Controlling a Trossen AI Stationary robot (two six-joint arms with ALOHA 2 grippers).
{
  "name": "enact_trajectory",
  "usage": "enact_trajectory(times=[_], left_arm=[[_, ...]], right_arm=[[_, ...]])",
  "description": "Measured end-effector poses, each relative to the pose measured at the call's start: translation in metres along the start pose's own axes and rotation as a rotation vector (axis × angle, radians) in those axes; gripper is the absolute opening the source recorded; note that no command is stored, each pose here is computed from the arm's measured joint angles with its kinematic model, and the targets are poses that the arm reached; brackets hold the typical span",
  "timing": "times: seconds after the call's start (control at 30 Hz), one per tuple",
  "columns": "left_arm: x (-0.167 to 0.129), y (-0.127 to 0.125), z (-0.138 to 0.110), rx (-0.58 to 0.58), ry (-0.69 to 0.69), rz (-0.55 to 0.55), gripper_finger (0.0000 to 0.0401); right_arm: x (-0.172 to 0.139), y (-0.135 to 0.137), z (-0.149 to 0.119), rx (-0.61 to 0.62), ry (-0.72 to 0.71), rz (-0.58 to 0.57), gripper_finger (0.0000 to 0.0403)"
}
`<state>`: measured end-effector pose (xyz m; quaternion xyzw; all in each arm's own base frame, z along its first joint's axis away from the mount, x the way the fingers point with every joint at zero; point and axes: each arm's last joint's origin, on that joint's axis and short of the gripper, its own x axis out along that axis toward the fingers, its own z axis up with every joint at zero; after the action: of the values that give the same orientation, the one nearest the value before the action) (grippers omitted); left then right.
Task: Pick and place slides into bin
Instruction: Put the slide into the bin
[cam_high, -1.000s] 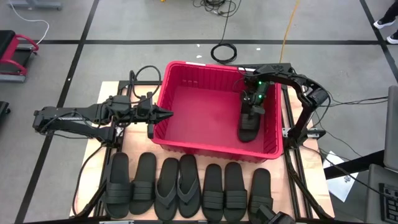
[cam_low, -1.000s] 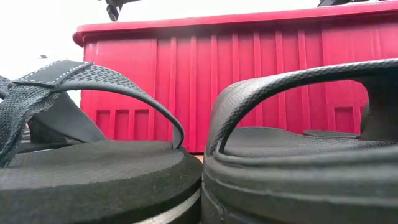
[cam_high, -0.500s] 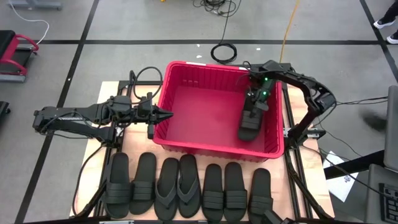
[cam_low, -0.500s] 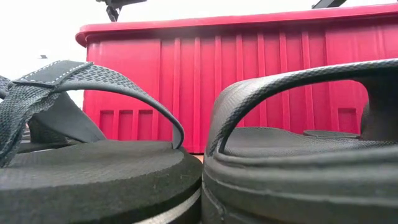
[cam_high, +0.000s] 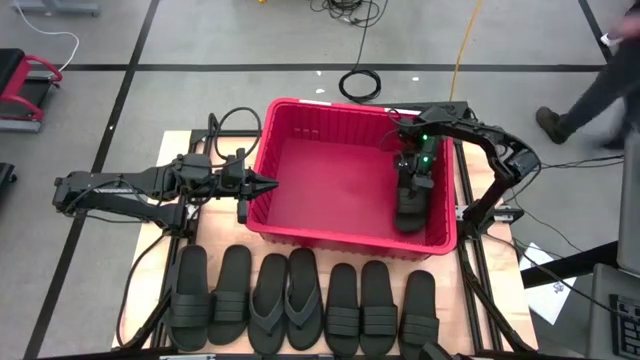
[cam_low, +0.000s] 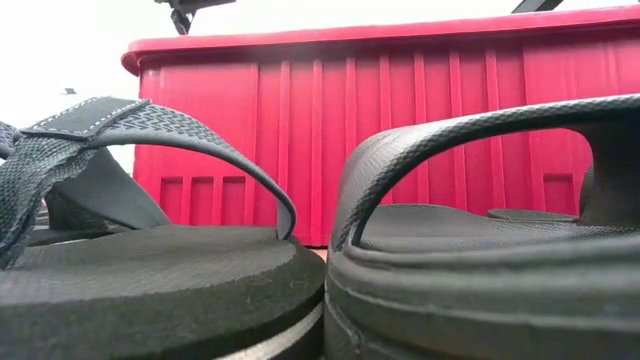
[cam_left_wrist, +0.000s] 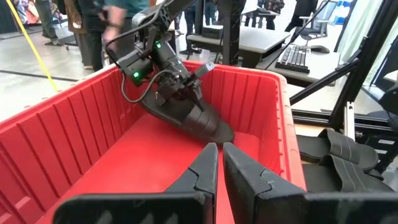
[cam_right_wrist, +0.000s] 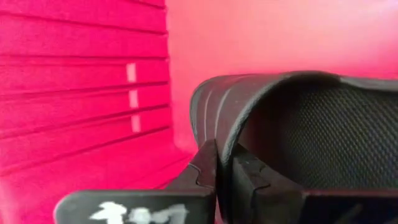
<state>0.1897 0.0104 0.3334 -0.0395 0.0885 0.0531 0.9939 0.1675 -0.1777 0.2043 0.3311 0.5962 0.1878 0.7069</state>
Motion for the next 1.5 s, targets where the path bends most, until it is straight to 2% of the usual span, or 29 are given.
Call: enact_trajectory(times=[0.17, 0.47, 0.57, 0.7, 1.27, 1.5], left_arm=[[0.000, 0.000, 0.000, -0.001, 0.000, 0.000, 0.0026], [0.000, 0.000, 0.000, -0.007, 0.000, 0.000, 0.0026], [0.000, 0.000, 0.000, -0.007, 0.000, 0.000, 0.0026], [0.000, 0.000, 0.000, -0.007, 0.000, 0.000, 0.0026], [0.000, 0.000, 0.000, -0.006, 0.001, 0.000, 0.0026], [0.000, 0.000, 0.000, -0.006, 0.001, 0.000, 0.0026]], right_arm=[[0.005, -0.009, -0.002, -0.013, 0.006, -0.061, 0.0004], [0.014, -0.018, -0.006, -0.026, -0.017, -0.084, 0.0004], [0.014, -0.022, -0.005, -0.005, -0.008, -0.140, 0.0010], [0.014, -0.026, -0.004, 0.017, 0.018, -0.208, 0.0035], [0.003, -0.025, 0.004, 0.041, -0.010, -0.262, 0.0165], [-0.014, -0.009, 0.008, 0.007, -0.064, -0.309, 0.0181]])
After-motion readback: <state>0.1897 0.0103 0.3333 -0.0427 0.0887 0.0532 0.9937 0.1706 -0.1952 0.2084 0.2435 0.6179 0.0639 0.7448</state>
